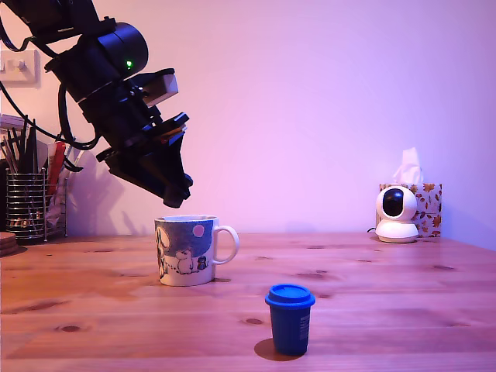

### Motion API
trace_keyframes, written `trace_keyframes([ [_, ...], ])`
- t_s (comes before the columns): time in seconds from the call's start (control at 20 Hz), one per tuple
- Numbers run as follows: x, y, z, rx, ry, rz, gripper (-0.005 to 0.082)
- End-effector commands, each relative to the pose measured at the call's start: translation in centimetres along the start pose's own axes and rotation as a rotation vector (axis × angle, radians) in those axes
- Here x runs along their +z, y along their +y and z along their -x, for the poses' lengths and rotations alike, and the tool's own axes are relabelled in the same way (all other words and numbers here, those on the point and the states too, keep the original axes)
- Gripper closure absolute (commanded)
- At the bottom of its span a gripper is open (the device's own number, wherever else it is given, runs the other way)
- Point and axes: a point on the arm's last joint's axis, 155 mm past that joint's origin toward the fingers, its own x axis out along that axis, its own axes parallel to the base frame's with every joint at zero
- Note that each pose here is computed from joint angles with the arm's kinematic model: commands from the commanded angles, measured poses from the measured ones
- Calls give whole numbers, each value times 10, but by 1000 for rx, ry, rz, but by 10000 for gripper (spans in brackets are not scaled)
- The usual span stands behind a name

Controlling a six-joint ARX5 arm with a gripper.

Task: Pick up the coffee capsules on the table and drop them inside the coffee cup

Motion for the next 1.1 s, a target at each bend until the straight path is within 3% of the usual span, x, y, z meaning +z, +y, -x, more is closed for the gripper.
trace_keyframes([
  [0.0,2,-1,-5,-1,0,-19,335],
  [0.55,-1,2,-4,15,14,-50,348],
  [0.7,-5,0,0,9,36,-43,476],
  [0.85,-5,-2,5,2,54,-37,765],
  [1.05,0,-14,15,-50,42,-46,792],
])
